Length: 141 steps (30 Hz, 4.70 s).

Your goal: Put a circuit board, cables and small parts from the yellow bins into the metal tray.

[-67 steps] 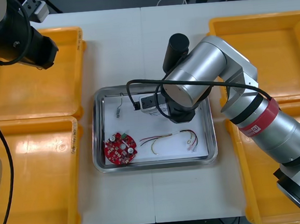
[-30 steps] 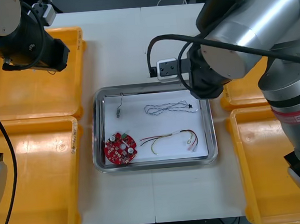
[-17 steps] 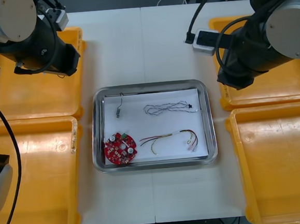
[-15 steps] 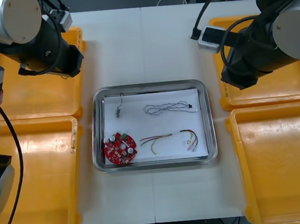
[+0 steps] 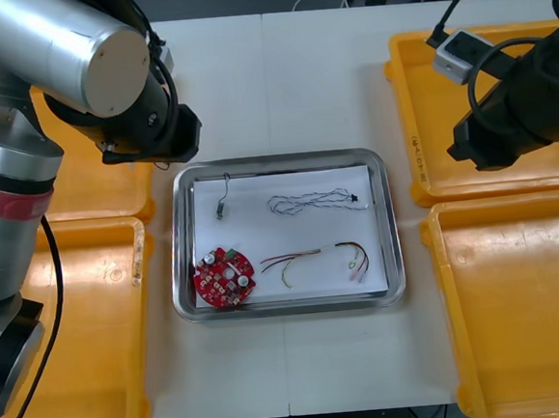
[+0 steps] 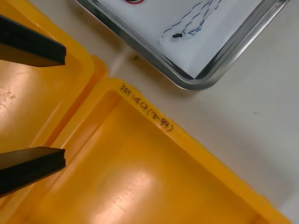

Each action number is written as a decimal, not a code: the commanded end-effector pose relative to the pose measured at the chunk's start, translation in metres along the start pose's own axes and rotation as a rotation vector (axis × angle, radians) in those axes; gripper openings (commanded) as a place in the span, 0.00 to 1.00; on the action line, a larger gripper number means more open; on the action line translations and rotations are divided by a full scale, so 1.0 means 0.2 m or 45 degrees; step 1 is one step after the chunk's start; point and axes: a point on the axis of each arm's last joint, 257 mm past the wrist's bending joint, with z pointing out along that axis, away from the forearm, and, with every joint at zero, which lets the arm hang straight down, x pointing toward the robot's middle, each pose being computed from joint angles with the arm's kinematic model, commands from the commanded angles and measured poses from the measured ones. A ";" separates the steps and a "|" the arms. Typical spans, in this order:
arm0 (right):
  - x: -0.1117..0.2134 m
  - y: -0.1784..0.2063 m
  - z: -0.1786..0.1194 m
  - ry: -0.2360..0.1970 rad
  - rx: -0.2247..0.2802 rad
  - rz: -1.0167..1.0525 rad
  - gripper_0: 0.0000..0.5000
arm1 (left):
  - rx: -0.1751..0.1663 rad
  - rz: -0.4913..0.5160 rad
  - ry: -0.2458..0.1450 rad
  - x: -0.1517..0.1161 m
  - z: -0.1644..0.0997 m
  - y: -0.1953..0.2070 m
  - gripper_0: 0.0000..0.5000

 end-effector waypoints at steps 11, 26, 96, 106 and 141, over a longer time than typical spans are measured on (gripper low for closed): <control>0.27 -0.22 -0.17 0.018 0.074 0.539 1.00 | 0.054 -0.073 0.023 0.12 0.11 -0.30 0.00; 0.56 -0.33 -0.17 0.099 0.149 0.919 1.00 | 0.053 -0.067 0.032 0.15 0.31 -0.39 0.00; 0.92 -0.33 0.04 0.238 0.076 0.837 1.00 | 0.062 -0.121 0.028 0.22 0.33 -0.41 1.00; 0.98 -0.34 0.07 0.264 0.029 0.865 1.00 | 0.087 -0.135 0.054 0.20 0.11 -0.31 1.00; 0.93 -0.41 0.09 0.185 0.032 1.022 1.00 | 0.074 0.068 -0.141 0.03 -0.25 0.45 1.00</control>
